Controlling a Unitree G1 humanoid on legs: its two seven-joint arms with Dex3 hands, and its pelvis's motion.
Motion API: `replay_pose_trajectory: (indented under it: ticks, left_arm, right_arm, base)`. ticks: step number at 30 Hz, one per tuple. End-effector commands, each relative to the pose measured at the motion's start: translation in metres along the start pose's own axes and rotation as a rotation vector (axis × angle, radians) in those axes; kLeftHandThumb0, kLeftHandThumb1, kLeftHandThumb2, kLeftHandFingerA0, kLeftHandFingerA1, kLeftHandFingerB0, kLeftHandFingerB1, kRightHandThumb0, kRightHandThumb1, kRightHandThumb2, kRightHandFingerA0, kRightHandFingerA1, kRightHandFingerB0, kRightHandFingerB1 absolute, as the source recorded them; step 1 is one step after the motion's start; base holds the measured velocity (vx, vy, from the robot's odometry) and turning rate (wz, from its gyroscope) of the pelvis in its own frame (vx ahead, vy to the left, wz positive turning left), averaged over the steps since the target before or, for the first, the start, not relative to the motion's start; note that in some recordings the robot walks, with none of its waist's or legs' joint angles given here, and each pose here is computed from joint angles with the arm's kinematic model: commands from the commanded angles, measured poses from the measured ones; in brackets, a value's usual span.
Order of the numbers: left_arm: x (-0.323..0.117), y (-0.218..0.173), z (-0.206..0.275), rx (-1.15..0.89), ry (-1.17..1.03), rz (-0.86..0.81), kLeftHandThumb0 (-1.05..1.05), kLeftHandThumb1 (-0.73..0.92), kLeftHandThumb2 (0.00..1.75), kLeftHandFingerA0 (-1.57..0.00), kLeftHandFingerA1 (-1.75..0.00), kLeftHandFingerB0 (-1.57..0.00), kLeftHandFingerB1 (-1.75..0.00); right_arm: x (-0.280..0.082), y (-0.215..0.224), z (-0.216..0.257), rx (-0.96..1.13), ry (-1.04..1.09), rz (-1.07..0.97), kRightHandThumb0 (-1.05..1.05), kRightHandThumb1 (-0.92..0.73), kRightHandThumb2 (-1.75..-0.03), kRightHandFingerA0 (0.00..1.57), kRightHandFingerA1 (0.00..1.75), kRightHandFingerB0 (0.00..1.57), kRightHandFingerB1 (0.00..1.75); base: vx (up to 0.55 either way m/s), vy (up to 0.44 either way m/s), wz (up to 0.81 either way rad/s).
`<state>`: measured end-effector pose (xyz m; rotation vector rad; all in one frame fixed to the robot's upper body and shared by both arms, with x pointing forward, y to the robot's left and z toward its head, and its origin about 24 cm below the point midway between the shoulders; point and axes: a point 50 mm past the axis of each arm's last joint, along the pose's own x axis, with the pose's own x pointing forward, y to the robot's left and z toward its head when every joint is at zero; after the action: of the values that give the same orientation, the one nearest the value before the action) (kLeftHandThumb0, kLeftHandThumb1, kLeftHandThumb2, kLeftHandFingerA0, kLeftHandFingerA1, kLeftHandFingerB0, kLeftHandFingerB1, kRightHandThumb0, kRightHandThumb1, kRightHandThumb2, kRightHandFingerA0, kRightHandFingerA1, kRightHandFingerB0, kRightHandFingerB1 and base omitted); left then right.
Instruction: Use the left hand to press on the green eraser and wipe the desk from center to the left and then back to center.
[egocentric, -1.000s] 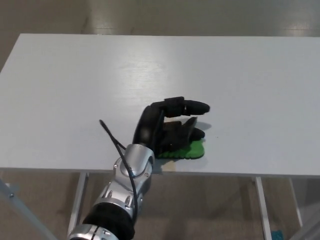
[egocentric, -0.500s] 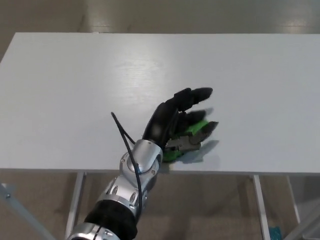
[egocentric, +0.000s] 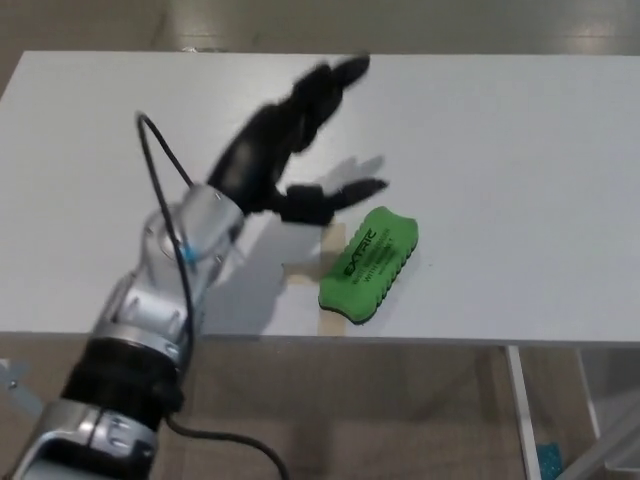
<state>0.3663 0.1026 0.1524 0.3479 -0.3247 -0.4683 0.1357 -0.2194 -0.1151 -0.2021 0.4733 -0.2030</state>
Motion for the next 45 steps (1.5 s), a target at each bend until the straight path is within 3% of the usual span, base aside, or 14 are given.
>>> replay_pose_trajectory:
  ticks: [1,7,8,14,16,17,19,20,32,33,37,38,39,45]
  left_arm:
    - [-0.014,0.026,0.066,-0.011,-0.223,-0.101,-0.91,0.58,0.59,0.00,0.00,0.00,-0.27]
    - [-0.049,0.030,0.084,-0.028,-0.312,-0.154,-0.90,0.57,0.62,0.00,0.00,-0.02,-0.28]
    - [-0.061,0.031,0.084,-0.040,-0.319,-0.175,-0.82,0.48,0.87,0.00,0.00,-0.01,-0.26]
    - [-0.137,0.031,0.077,-0.051,-0.308,-0.267,-0.77,0.48,0.83,-0.07,-0.09,-0.04,-0.27]
    - [-0.163,0.032,0.070,-0.093,-0.258,-0.289,-0.68,0.44,0.77,-0.09,-0.26,-0.04,-0.34]
    - [-0.178,0.034,0.064,-0.114,-0.223,-0.283,-0.27,0.36,0.91,-0.08,-0.51,-0.10,-0.52]
    - [-0.188,0.035,0.060,-0.125,-0.200,-0.278,-0.27,0.36,0.91,-0.08,-0.51,-0.10,-0.52]
    - [-0.200,0.035,0.055,-0.144,-0.165,-0.269,-0.45,0.57,0.58,-0.28,-0.34,-0.24,-0.36]
    - [-0.307,0.036,-0.009,-0.414,0.248,-0.126,-0.32,0.62,0.59,-0.48,-0.41,-0.46,-0.37]
    - [-0.319,0.040,-0.021,-0.403,0.319,-0.095,-0.32,0.59,0.58,-0.49,-0.40,-0.49,-0.37]
    - [-0.346,0.046,-0.051,-0.363,0.502,-0.014,-0.35,0.56,0.57,-0.53,-0.41,-0.53,-0.38]
    - [-0.350,0.047,-0.057,-0.354,0.537,0.003,-0.35,0.56,0.57,-0.53,-0.41,-0.53,-0.38]
    - [-0.357,0.047,-0.068,-0.347,0.586,0.040,-0.36,0.56,0.57,-0.57,-0.41,-0.53,-0.37]
    - [-0.379,0.044,-0.111,-0.390,0.738,0.193,-0.35,0.55,0.57,-0.60,-0.42,-0.54,-0.37]
  right_arm:
    - [-0.007,0.000,-0.011,0.012,0.054,-0.009,-0.44,-0.75,-0.63,0.70,0.53,0.60,0.40]
    - [-0.011,0.000,-0.015,0.046,0.064,0.004,-0.44,-0.76,-0.63,0.70,0.56,0.63,0.41]
    - [-0.012,-0.002,-0.016,0.045,0.068,0.008,-0.44,-0.76,-0.63,0.68,0.56,0.63,0.41]
    - [-0.011,-0.011,-0.013,0.054,0.041,-0.045,-0.42,-0.76,-0.63,0.67,0.55,0.59,0.40]
    - [-0.004,-0.020,-0.004,0.057,0.007,-0.086,-0.42,-0.75,-0.63,0.67,0.55,0.57,0.39]
    - [-0.001,-0.024,0.001,0.077,-0.014,-0.118,-0.41,-0.74,-0.62,0.70,0.53,0.55,0.38]
    - [0.001,-0.027,0.004,0.093,-0.028,-0.139,-0.41,-0.74,-0.62,0.70,0.53,0.55,0.38]
    - [0.004,-0.029,0.008,0.107,-0.047,-0.158,-0.40,-0.73,-0.62,0.70,0.53,0.54,0.38]
    - [0.023,-0.052,0.043,0.108,-0.147,-0.244,-0.42,-0.73,-0.63,0.70,0.48,0.51,0.36]
    - [0.023,-0.053,0.042,0.113,-0.139,-0.244,-0.48,-0.61,-0.91,0.63,0.61,0.44,0.51]
    - [0.020,-0.053,0.037,0.120,-0.114,-0.231,-0.48,-0.61,-0.91,0.64,0.62,0.43,0.51]
    - [0.019,-0.053,0.036,0.121,-0.107,-0.228,-0.48,-0.61,-0.91,0.64,0.62,0.43,0.51]
    - [0.017,-0.051,0.034,0.128,-0.101,-0.227,-0.43,-0.73,-0.63,0.71,0.50,0.50,0.36]
    - [0.011,-0.048,0.027,0.136,-0.084,-0.238,-0.42,-0.74,-0.63,0.71,0.50,0.49,0.36]
  base:
    - [0.00,0.000,0.00]
    - [0.00,0.000,0.00]
    - [0.00,0.000,0.00]
    - [0.00,0.000,0.00]
    - [0.00,0.000,0.00]
    - [0.00,0.000,0.00]
    - [0.00,0.000,0.00]
    - [0.00,0.000,0.00]
    - [0.00,0.000,0.00]
    - [0.00,0.000,0.00]
    - [0.00,0.000,0.00]
    - [0.00,0.000,0.00]
    - [0.00,0.000,0.00]
    - [0.00,0.000,0.00]
